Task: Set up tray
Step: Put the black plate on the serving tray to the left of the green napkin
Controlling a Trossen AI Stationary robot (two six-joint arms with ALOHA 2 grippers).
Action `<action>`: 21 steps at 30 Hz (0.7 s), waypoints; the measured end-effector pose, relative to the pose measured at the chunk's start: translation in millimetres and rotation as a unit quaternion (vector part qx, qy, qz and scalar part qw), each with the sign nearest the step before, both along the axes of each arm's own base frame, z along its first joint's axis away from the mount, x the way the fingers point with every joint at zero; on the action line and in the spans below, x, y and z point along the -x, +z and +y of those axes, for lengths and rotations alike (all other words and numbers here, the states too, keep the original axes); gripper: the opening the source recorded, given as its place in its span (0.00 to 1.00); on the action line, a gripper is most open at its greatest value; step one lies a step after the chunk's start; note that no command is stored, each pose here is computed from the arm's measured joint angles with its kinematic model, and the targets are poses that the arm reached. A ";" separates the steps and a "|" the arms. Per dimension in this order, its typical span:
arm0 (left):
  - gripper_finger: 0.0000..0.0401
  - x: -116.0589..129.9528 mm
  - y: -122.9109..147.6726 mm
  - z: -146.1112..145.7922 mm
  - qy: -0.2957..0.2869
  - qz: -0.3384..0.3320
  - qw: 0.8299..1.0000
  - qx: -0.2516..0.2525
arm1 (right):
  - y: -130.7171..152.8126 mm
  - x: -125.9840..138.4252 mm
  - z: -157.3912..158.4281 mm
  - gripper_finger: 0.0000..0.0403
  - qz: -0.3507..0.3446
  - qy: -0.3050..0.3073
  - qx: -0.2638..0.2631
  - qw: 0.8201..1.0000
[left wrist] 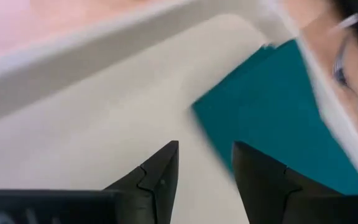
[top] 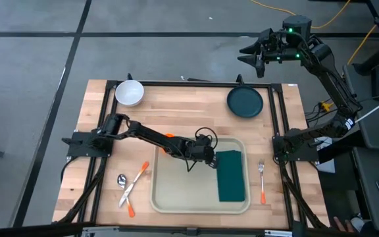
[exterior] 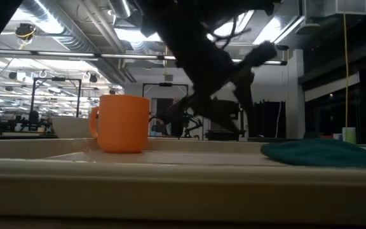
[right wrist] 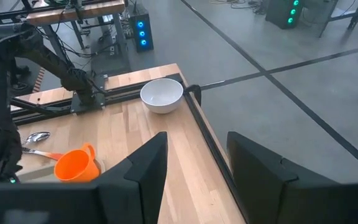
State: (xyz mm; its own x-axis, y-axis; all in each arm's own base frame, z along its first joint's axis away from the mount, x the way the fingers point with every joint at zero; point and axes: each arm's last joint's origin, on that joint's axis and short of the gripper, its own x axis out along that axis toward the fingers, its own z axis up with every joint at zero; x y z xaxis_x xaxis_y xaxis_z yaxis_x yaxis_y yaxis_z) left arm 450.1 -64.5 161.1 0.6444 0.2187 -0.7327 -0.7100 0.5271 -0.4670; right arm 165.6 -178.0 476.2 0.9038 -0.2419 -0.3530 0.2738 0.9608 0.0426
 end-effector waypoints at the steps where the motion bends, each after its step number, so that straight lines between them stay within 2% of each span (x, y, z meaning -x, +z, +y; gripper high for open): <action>1: 0.36 2.2 4.4 0.7 0.002 0.004 1.000 -0.007 | 0.0 0.0 0.0 0.43 0.000 0.000 0.000 1.000; 4: 0.36 5.6 20.7 2.9 0.004 -0.010 0.999 -0.030 | 0.1 -0.1 0.4 0.43 -0.003 0.004 -0.007 1.000; 8: 0.36 11.1 60.5 7.8 0.002 -0.065 0.996 -0.056 | 0.2 -0.8 1.3 0.43 -0.006 0.010 -0.011 1.000; 12: 0.36 25.3 103.1 10.5 0.004 -0.105 0.988 -0.113 | 0.1 -3.2 3.5 0.43 -0.006 0.016 -0.013 1.000; 17: 0.36 56.6 167.7 16.2 -0.015 -0.144 0.965 -0.218 | 0.0 -8.8 9.3 0.43 -0.007 0.036 -0.014 0.999; 21: 0.36 88.2 212.0 18.3 -0.024 -0.157 0.941 -0.298 | 1.3 -11.3 15.4 0.43 -0.023 0.091 -0.028 0.995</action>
